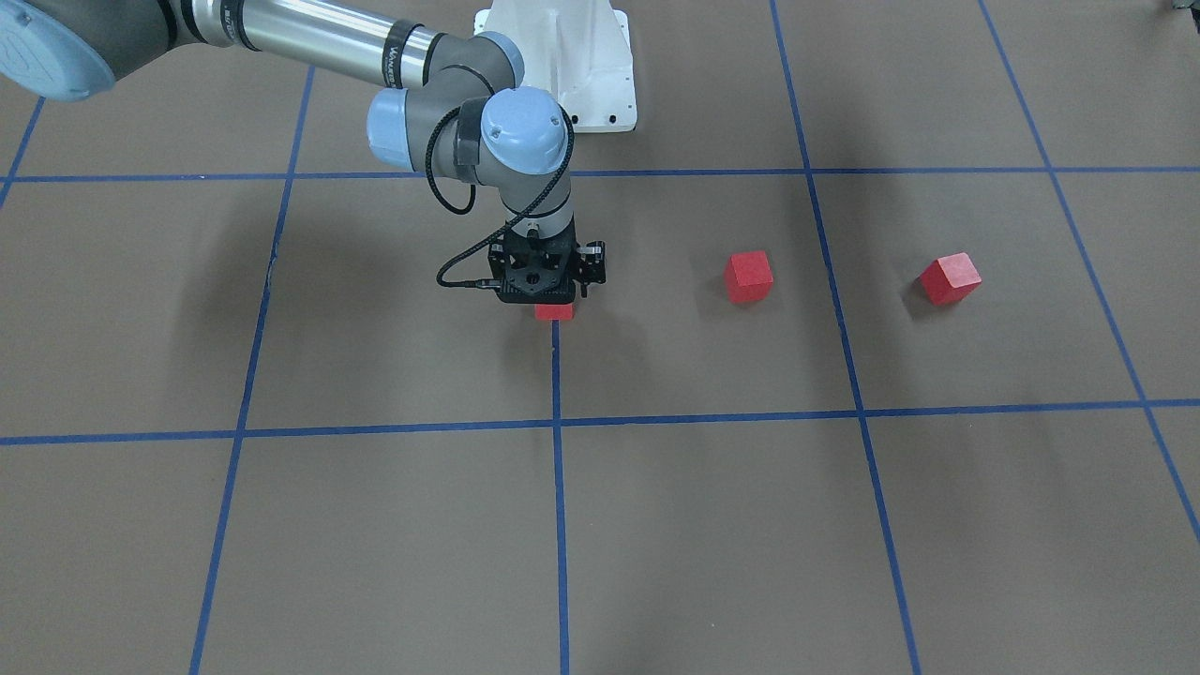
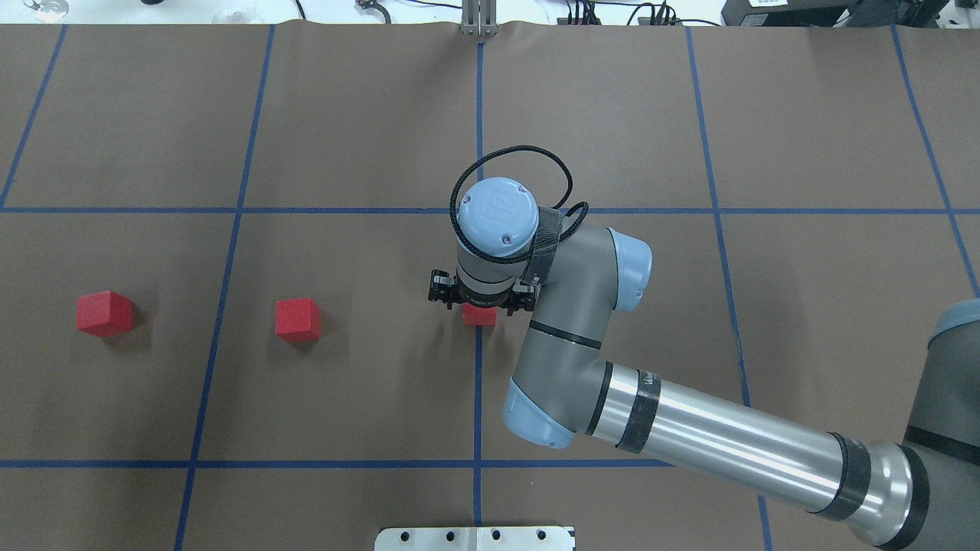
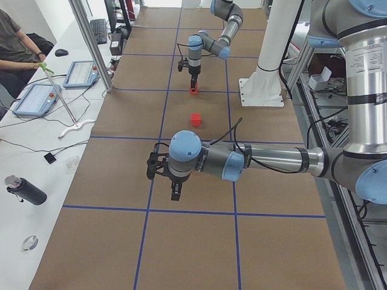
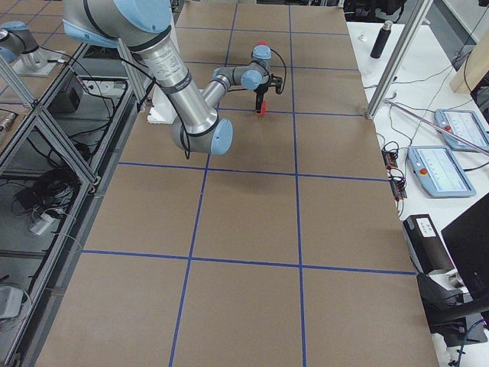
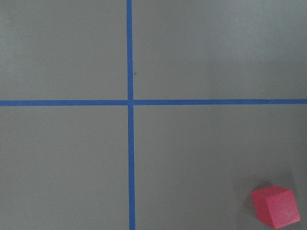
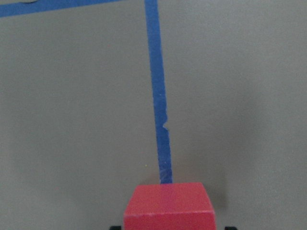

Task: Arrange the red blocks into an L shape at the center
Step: 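Raise the right gripper while the left gripper reaches toward the nearer red cube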

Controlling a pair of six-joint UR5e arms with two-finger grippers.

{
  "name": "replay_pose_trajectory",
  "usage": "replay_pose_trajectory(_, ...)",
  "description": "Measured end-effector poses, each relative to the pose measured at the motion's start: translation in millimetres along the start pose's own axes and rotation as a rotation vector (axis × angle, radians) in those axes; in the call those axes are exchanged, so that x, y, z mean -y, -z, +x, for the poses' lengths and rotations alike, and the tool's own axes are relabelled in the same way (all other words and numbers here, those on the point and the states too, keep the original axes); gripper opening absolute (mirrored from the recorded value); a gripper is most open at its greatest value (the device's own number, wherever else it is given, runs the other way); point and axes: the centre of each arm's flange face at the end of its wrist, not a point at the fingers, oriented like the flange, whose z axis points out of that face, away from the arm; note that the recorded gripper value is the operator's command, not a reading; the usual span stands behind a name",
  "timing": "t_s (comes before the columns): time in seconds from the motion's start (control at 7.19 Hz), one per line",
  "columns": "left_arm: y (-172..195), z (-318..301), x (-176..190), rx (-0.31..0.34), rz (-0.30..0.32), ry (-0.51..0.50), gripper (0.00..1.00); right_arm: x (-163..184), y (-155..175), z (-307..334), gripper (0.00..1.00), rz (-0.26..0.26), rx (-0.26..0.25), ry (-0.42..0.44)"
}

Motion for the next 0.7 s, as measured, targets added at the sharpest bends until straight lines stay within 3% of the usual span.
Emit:
replay_pose_trajectory(0.14,1,6,3,-0.027,0.000,0.002,1.00,1,9,-1,1.00,0.007,0.015,0.002)
replay_pose_trajectory(0.42,10,43,18,-0.147,0.008,0.073,1.00,10,43,18,1.00,0.032,0.063,-0.004)
replay_pose_trajectory(0.7,-5,122,39,-0.229,-0.018,0.112,0.99,23,80,92,1.00,0.031,0.101,-0.022)
